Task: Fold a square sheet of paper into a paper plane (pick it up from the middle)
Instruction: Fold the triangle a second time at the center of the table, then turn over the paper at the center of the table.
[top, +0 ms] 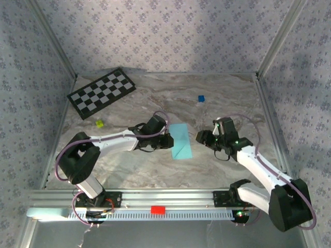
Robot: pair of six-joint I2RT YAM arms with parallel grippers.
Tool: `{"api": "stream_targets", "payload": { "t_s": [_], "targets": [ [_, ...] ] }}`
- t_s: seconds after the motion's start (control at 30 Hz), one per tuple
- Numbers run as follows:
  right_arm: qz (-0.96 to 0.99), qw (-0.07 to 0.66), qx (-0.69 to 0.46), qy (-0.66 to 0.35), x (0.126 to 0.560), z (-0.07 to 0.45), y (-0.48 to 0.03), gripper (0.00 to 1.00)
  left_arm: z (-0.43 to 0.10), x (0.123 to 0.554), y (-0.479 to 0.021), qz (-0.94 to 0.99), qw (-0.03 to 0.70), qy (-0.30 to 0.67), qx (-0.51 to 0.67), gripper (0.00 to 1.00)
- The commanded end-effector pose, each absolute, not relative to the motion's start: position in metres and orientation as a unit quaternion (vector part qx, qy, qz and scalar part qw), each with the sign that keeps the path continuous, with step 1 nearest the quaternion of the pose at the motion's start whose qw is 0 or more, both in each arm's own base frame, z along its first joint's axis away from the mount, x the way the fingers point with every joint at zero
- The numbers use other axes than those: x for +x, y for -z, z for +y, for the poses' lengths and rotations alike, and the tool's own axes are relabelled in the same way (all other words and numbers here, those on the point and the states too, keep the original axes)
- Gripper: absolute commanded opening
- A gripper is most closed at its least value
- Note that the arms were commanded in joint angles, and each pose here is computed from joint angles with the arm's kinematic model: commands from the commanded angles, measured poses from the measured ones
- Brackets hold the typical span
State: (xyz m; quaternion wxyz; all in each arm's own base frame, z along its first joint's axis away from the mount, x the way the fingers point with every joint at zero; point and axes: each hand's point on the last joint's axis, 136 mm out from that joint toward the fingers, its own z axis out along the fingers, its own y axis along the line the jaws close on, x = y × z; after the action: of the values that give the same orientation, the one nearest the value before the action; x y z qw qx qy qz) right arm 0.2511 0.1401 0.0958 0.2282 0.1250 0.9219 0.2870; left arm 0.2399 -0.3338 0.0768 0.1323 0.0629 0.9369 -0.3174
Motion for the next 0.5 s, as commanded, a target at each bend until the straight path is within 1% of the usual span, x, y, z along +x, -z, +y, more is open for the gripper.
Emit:
{"api": "stream_targets", "payload": {
  "t_s": [0.0,0.23,0.47],
  "targets": [
    [0.925,0.216,0.162,-0.268,0.233,0.127,-0.081,0.53,-0.342,0.245,-0.087,0.93,0.123,0.336,0.079,0.15],
    [0.909,0.193,0.201,-0.309,0.208,0.129,-0.072,0.52,-0.366,0.256,-0.096,0.922,0.105,0.355,0.115,0.16],
    [0.91,0.176,0.188,-0.324,0.197,0.134,-0.071,0.49,-0.375,0.261,-0.086,0.924,0.087,0.351,0.121,0.15]
  ]
}}
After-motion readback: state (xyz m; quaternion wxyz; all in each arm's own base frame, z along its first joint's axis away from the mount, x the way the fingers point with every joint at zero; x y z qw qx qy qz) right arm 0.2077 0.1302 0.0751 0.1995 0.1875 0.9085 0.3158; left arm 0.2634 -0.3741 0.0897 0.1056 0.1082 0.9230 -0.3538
